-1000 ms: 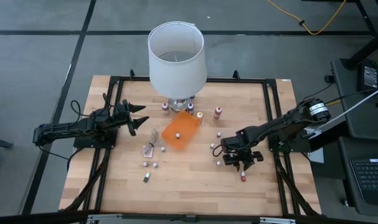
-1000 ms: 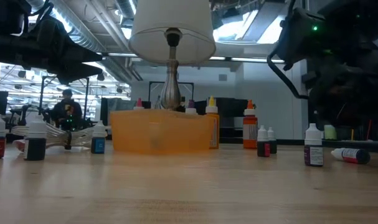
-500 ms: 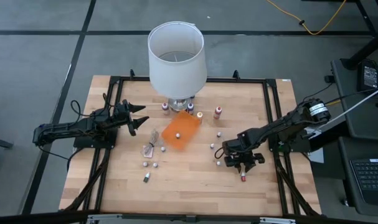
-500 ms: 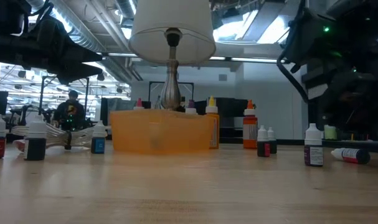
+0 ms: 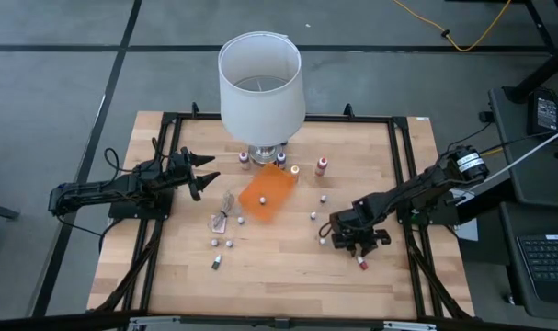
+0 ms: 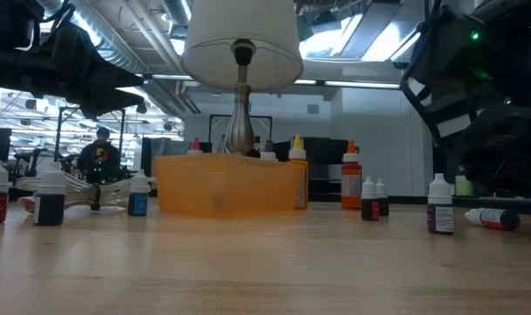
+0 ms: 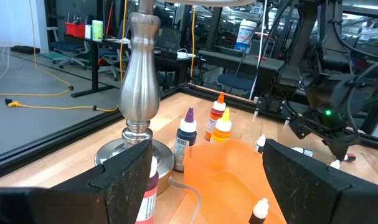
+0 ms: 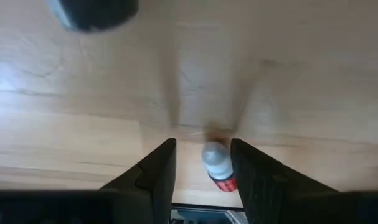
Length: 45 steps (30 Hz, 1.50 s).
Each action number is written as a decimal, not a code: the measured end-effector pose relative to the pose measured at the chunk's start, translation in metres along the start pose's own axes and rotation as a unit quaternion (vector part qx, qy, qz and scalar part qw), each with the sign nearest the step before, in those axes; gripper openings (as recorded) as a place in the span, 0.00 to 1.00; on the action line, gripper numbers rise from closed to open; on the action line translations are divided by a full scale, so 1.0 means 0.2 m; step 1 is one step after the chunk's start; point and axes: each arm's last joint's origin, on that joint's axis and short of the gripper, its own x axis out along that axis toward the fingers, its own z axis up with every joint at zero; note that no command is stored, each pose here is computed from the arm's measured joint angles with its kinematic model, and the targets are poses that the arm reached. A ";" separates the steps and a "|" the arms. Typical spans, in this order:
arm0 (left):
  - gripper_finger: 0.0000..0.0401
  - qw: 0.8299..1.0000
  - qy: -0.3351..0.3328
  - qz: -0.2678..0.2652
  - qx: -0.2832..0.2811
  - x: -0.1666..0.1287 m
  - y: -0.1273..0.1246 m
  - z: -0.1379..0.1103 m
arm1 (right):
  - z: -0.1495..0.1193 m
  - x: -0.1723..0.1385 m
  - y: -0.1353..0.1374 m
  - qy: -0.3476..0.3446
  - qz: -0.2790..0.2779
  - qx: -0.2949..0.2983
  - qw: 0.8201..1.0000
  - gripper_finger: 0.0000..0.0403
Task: Pick & Place food coloring
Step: Put the small red food coloring bottle into the orange bin
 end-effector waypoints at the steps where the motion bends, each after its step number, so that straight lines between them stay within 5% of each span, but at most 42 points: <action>1: 0.73 1.000 0.000 0.000 0.000 0.00 0.00 0.00 | 0.00 0.00 0.00 0.000 0.000 -0.006 1.000 0.38; 22: 0.73 1.000 0.000 0.000 0.000 0.00 0.00 0.00 | 0.01 0.04 0.01 0.042 -0.024 -0.111 0.993 0.38; 36: 0.73 1.000 0.000 0.000 0.000 0.00 0.00 0.00 | -0.02 0.07 0.01 0.035 -0.035 -0.123 0.991 0.38; 45: 0.73 1.000 0.000 0.000 0.000 0.00 0.00 0.00 | -0.01 0.07 0.00 0.027 -0.039 -0.122 0.991 0.17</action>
